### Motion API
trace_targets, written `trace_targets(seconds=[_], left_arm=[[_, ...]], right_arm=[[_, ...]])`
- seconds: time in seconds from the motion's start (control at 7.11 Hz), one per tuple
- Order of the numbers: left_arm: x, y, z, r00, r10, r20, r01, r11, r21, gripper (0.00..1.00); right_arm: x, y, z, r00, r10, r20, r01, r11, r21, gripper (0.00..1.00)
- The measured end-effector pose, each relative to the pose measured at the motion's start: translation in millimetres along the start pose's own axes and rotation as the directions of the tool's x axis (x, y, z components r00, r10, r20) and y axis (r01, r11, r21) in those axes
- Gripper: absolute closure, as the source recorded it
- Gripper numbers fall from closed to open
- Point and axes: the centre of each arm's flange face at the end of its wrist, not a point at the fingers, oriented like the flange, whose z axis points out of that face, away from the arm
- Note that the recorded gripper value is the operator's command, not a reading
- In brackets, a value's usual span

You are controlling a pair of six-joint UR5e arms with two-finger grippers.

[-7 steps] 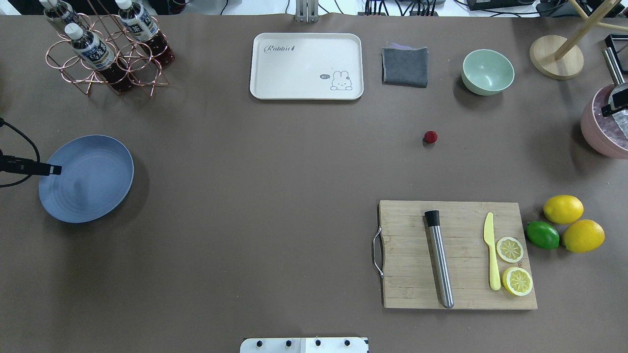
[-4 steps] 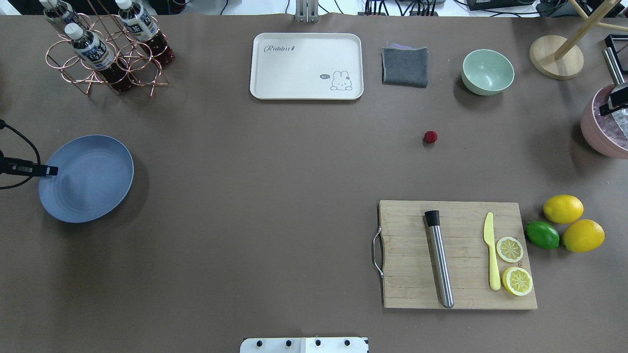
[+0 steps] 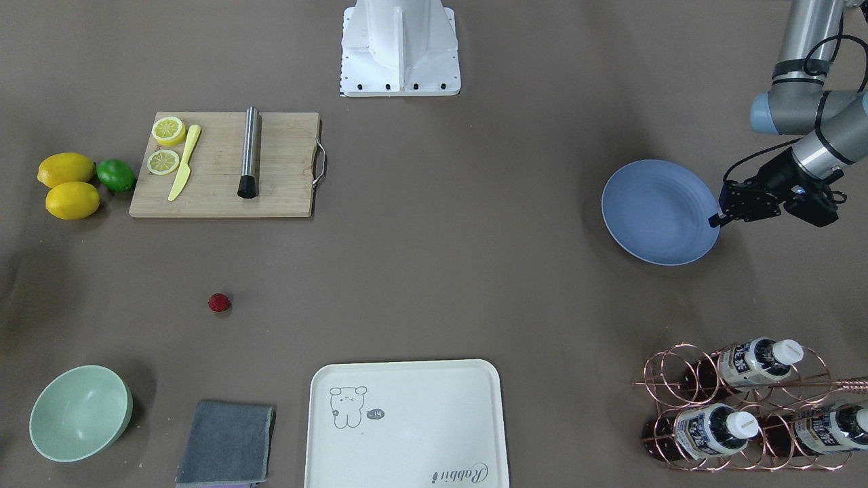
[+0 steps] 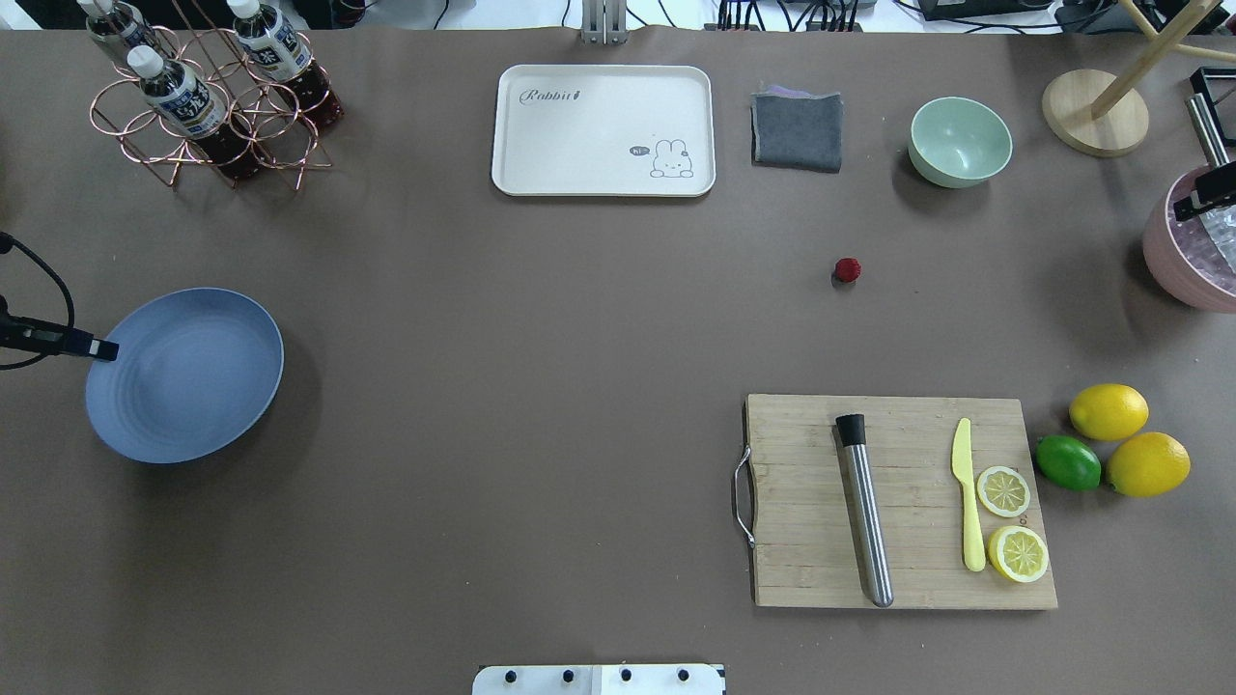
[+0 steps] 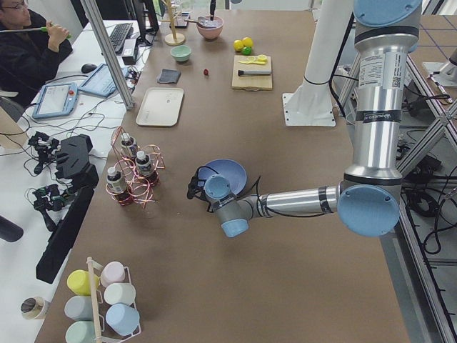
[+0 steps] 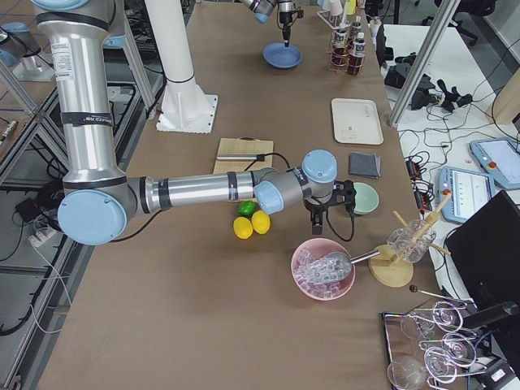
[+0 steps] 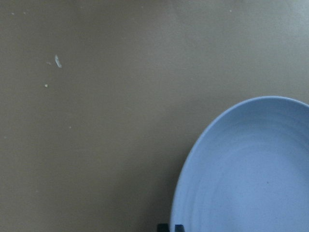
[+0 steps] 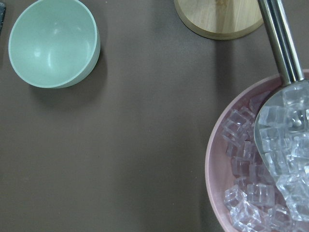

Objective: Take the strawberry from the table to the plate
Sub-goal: 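Move the right gripper toward the red strawberry while the left arm nears the plate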

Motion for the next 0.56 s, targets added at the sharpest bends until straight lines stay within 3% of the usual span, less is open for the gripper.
trace_targets(seconds=[0.56], left_arm=[[75,-70,-39,0.993,-0.099,-0.068,0.100,0.995,0.005,1.00]], right_arm=[[-66,-13,28,0.993,-0.114,0.002,0.114,0.993,0.024,0.00]])
